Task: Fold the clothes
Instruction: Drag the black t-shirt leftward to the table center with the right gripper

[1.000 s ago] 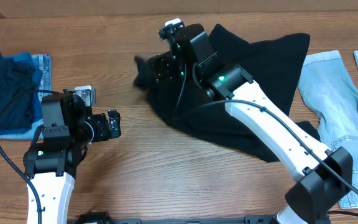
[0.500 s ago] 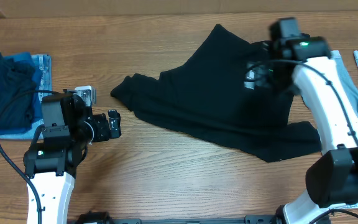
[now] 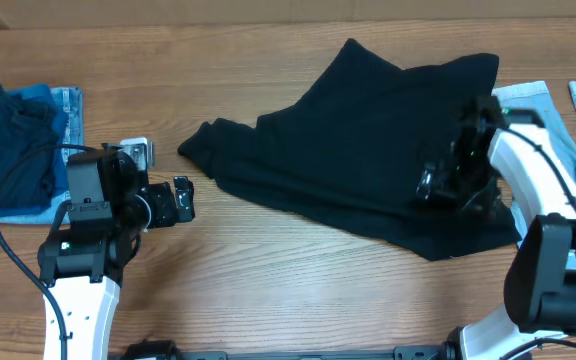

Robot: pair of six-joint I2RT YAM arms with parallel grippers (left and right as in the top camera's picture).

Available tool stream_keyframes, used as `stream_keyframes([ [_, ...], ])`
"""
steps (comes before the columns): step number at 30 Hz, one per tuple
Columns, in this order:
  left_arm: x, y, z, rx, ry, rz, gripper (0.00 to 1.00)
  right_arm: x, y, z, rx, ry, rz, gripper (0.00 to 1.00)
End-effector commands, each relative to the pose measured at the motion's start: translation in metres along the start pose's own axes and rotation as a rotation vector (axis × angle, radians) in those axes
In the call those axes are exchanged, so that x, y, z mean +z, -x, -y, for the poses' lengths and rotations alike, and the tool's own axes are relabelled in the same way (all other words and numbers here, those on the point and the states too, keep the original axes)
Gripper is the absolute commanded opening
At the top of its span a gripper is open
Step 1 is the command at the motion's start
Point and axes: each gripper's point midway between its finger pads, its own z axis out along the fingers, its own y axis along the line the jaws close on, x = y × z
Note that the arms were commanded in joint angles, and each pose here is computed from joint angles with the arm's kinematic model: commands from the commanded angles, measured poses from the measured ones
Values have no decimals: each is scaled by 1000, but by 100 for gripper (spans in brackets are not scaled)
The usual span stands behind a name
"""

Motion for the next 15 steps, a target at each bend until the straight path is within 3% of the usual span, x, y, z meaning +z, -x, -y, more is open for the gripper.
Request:
stream_keyframes([
  [1,-5,10,6,12,-18,24,100,24,-9,-6,29,56,-2,100],
  [8,-5,10,6,12,-19,26,100,60,-17,-25,35,186,1,100],
  [15,-5,10,6,12,-18,27,100,47,-48,-82,-29,447,-127,100],
])
